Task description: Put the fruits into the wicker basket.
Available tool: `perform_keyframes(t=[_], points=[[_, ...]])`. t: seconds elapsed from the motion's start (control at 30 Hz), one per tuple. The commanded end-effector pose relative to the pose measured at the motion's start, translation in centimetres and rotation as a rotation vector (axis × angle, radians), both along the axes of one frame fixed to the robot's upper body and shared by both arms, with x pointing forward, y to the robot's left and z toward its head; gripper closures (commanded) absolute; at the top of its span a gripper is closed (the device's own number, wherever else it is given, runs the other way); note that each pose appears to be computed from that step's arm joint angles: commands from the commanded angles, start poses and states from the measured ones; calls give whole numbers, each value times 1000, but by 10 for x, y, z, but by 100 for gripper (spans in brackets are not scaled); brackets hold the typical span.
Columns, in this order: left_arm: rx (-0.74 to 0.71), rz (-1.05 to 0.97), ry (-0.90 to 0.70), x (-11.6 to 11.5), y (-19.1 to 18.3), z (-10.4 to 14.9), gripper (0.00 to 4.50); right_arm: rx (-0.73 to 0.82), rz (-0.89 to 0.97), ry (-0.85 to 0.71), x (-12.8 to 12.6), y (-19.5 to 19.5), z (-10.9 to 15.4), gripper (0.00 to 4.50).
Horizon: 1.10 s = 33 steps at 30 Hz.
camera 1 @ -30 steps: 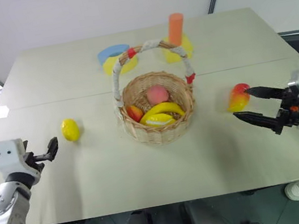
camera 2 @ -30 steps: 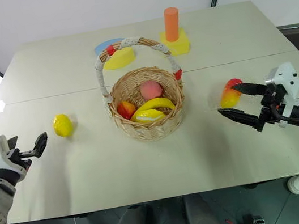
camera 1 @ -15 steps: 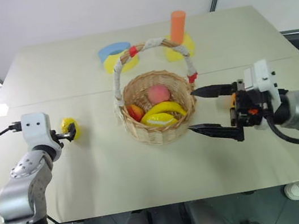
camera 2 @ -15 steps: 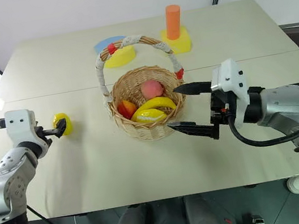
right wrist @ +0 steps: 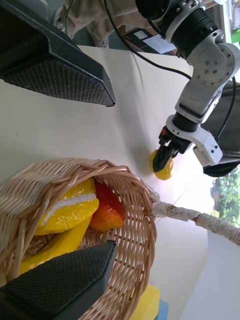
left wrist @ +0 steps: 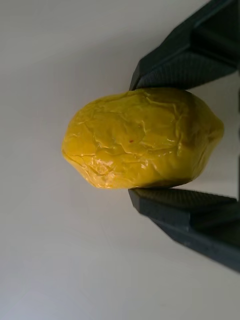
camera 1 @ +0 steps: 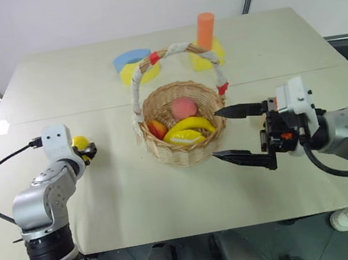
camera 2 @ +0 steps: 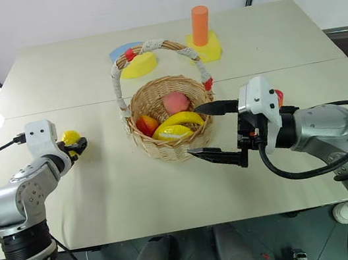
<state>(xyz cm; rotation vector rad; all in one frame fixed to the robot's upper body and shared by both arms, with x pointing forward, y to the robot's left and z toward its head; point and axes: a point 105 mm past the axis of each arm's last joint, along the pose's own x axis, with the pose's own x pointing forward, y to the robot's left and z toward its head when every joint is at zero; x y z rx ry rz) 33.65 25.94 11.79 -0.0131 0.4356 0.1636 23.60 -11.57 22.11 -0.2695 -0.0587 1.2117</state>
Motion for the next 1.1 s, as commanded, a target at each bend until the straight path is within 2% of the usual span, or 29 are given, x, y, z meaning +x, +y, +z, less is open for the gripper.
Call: perform_keyframes(t=[0.03,0.13,0.27,0.47,0.53,0.6,0.7,0.77,1.0,1.1], points=[[25,20,-51,1,8,11,179,9,19,-48,-5,5,6,0],[0,65,-79,-2,19,11,179,14,10,-52,-3,5,5,0],[-26,20,-215,-5,21,31,179,13,-3,-52,0,3,2,0],[18,-59,-310,-19,26,50,179,16,-20,-59,6,-1,4,0],[32,-279,-417,-28,-4,73,179,13,-29,-58,9,-3,4,0],[-46,-522,-481,-46,-40,89,179,10,-42,-61,12,-6,4,0],[-78,-772,-458,-67,-77,94,179,11,-55,-72,18,-10,7,0],[-54,-872,-429,-72,-96,95,179,8,-61,-79,21,-11,9,0],[6,-1046,-392,-57,-172,96,179,-16,-125,-110,30,-23,13,0],[31,-1000,-361,-35,-188,90,179,-24,-178,-107,32,-32,11,0]])
